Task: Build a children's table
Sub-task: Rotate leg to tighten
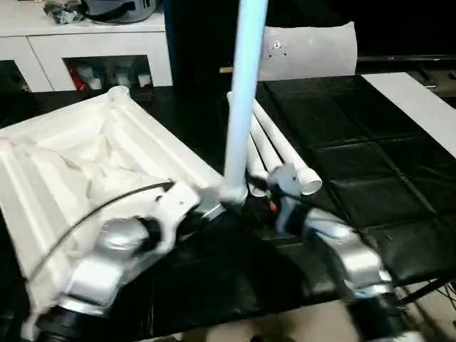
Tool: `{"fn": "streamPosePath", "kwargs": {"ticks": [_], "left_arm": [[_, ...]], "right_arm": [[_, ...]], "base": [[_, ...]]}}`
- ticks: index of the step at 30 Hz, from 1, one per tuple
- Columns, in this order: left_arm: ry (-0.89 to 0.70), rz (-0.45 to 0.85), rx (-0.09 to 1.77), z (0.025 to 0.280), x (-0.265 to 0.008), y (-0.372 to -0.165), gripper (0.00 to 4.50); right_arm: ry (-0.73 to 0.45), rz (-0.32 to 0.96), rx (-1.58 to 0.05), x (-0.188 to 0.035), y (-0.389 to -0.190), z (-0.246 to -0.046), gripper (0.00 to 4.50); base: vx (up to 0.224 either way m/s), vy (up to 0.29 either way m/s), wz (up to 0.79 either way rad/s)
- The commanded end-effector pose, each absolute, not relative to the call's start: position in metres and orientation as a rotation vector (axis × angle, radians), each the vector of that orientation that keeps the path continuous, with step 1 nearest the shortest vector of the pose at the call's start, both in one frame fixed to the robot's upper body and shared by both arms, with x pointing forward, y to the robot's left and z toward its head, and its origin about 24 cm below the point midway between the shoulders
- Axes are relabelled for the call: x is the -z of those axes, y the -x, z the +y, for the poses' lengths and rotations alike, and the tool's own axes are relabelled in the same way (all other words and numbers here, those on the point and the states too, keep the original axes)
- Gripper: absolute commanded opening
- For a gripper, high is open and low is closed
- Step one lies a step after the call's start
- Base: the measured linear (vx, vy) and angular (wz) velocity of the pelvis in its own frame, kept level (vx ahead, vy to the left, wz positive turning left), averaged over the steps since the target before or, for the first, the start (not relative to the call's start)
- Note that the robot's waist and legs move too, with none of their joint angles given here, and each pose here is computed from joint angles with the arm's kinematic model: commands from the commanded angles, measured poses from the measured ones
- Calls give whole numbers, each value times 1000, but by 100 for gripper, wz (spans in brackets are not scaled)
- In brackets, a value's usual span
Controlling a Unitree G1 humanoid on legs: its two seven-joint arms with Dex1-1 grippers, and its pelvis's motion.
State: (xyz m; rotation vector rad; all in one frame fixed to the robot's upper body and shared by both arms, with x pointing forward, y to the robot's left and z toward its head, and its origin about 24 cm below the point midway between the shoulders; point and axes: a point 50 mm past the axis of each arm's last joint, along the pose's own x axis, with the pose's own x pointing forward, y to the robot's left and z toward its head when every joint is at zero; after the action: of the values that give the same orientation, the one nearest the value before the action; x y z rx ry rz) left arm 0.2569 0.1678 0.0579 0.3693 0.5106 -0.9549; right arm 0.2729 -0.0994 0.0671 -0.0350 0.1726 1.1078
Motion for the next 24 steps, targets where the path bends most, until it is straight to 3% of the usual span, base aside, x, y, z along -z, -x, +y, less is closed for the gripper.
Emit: {"fn": "streamPosePath", "kwargs": {"ticks": [1, 13, 17, 24], "left_arm": [[-390, 499, 1120, 165, -58, -250, 0], [-461, 545, 1370, 185, -59, -249, 0], [-461, 578, 1488, 188, -61, -245, 0], [-474, 570, 1515, 186, -60, -247, 0]], "right_arm": [[41, 145, -1231, -79, -270, -96, 444], [114, 208, -1397, -82, -277, -111, 444], [103, 241, -1487, -82, -277, -112, 419], [99, 265, -1555, -80, -277, -110, 350]], "base": [[0, 0, 0], [0, 0, 0], [0, 0, 0], [0, 0, 0]]}}
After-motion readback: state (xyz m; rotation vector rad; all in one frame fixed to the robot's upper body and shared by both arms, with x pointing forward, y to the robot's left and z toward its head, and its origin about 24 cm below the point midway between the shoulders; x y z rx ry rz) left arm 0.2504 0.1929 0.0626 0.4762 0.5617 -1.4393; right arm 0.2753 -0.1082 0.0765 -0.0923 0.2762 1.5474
